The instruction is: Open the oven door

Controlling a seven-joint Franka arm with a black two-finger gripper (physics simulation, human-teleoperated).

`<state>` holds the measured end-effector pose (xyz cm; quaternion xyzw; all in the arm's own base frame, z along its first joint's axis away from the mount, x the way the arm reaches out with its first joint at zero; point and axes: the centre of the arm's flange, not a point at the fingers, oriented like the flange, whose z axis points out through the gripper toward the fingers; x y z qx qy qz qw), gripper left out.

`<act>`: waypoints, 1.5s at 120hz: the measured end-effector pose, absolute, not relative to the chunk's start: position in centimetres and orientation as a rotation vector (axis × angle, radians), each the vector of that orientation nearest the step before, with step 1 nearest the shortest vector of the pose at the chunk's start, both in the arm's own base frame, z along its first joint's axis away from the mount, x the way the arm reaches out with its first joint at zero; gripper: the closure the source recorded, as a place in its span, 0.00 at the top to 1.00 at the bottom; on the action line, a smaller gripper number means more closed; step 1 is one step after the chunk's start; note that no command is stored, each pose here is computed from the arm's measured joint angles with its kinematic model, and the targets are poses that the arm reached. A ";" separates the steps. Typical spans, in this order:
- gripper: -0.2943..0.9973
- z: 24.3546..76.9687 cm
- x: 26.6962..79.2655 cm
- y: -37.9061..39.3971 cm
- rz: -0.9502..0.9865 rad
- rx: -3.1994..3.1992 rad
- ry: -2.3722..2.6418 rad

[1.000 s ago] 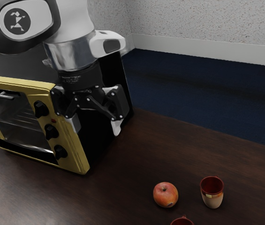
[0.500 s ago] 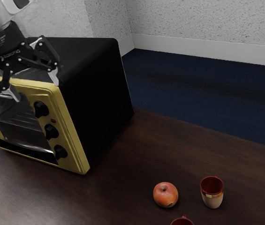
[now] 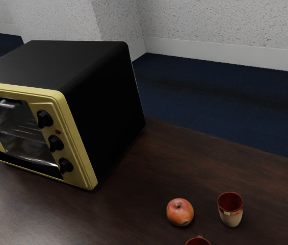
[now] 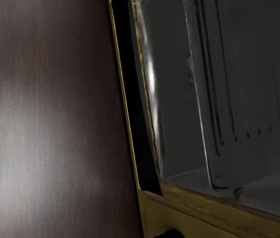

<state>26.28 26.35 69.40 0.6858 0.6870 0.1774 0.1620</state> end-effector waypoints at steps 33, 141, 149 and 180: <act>0.77 68.9 28.0 29.8 0.679 1.818 2.070; 0.77 65.7 33.6 32.9 0.825 1.842 2.064; 0.77 64.7 33.5 32.9 0.803 1.840 2.071; 0.77 61.6 26.9 30.3 0.804 1.762 2.102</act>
